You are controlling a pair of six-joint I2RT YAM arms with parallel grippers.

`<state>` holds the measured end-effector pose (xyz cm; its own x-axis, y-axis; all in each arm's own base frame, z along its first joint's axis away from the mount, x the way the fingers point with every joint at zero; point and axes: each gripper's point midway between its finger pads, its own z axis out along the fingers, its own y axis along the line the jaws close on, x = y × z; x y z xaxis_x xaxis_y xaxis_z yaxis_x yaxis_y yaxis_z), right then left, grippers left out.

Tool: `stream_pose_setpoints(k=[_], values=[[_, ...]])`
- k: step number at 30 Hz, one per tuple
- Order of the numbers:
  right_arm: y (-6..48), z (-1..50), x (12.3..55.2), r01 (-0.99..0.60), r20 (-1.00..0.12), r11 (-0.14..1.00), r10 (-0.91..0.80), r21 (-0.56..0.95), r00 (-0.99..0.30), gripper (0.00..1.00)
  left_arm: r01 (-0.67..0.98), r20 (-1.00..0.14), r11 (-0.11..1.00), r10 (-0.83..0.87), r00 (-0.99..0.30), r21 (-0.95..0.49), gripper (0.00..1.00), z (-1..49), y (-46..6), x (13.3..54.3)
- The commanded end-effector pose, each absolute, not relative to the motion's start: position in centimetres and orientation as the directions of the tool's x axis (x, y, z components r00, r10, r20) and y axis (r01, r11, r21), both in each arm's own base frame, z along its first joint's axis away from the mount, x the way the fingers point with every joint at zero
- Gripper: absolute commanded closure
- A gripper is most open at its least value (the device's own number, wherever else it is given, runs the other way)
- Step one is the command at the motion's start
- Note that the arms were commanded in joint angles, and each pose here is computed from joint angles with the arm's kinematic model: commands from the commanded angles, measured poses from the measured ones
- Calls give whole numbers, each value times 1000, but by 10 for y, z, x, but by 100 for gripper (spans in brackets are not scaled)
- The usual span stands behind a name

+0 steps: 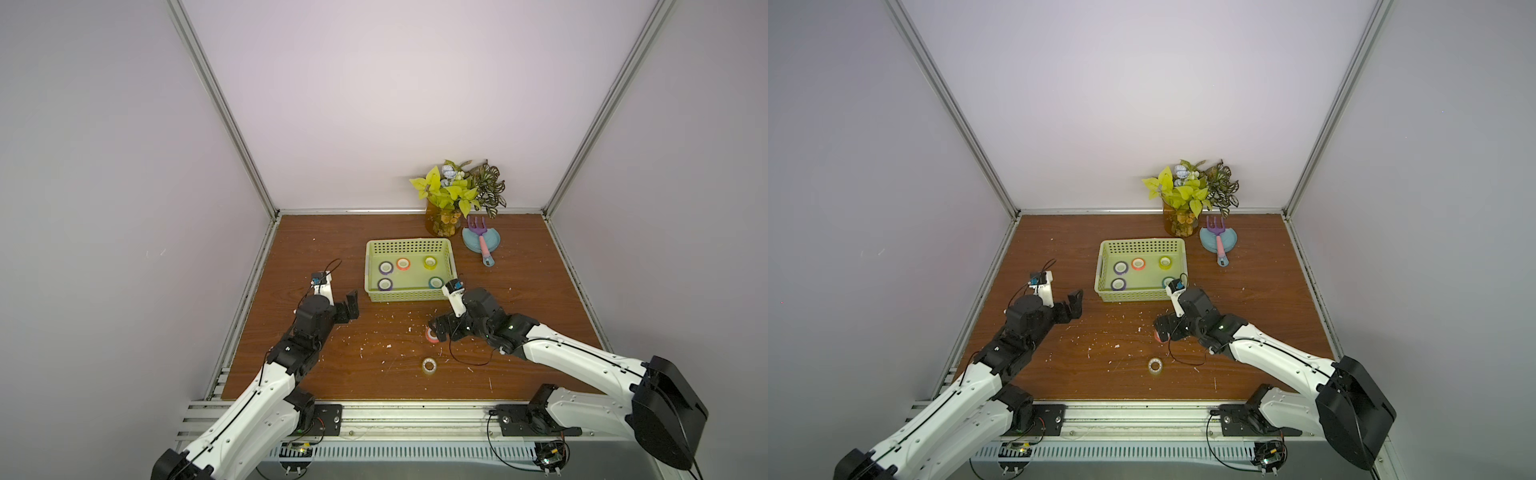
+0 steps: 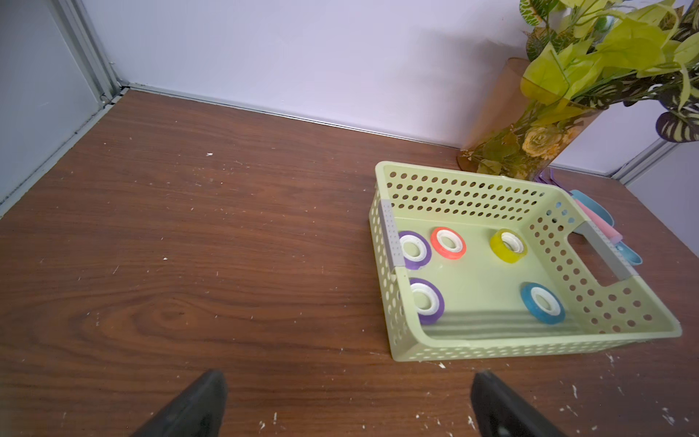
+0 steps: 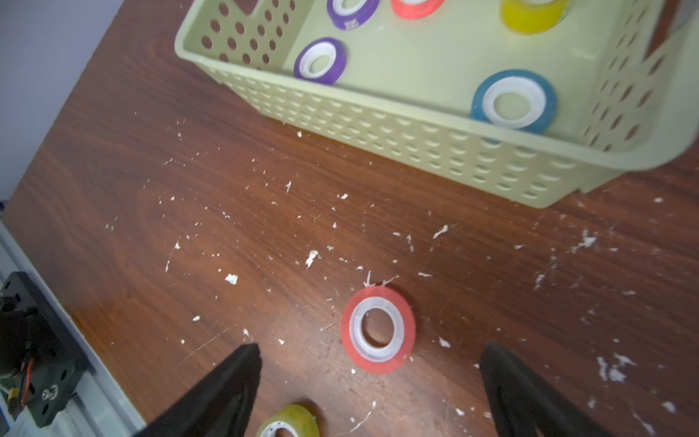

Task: Put the transparent tape into the storage box
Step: Pick up the tape from the center of the board.

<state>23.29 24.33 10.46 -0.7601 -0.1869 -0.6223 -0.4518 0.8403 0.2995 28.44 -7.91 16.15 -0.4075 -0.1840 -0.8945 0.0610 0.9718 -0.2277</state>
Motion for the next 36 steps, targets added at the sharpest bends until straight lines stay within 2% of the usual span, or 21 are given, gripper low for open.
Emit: stream_pose_setpoints(k=[1, 7, 14, 26, 33, 36], values=[[242, 97, 233, -417, -585, 872, -204, 256, -785, 1, 57, -916, 975, -179, -359, -213, 0, 162, -72, 282], [240, 79, 233, -401, -539, 899, -253, 174, -804, 6, 119, -925, 967, -172, -339, -224, 0, 147, -78, 273], [252, 68, 231, -414, -496, 897, -291, 156, -818, 15, 126, -935, 965, -184, -303, -231, 0, 144, -76, 268], [253, 46, 229, -416, -417, 909, -375, 8, -828, 17, 122, -933, 965, -185, -310, -232, 0, 141, -76, 269], [254, 40, 227, -413, -392, 911, -379, 3, -838, 20, 121, -933, 965, -185, -308, -231, 0, 141, -76, 269], [256, 36, 228, -415, -387, 910, -382, 2, -839, 25, 121, -933, 965, -185, -309, -232, 0, 141, -76, 269]])
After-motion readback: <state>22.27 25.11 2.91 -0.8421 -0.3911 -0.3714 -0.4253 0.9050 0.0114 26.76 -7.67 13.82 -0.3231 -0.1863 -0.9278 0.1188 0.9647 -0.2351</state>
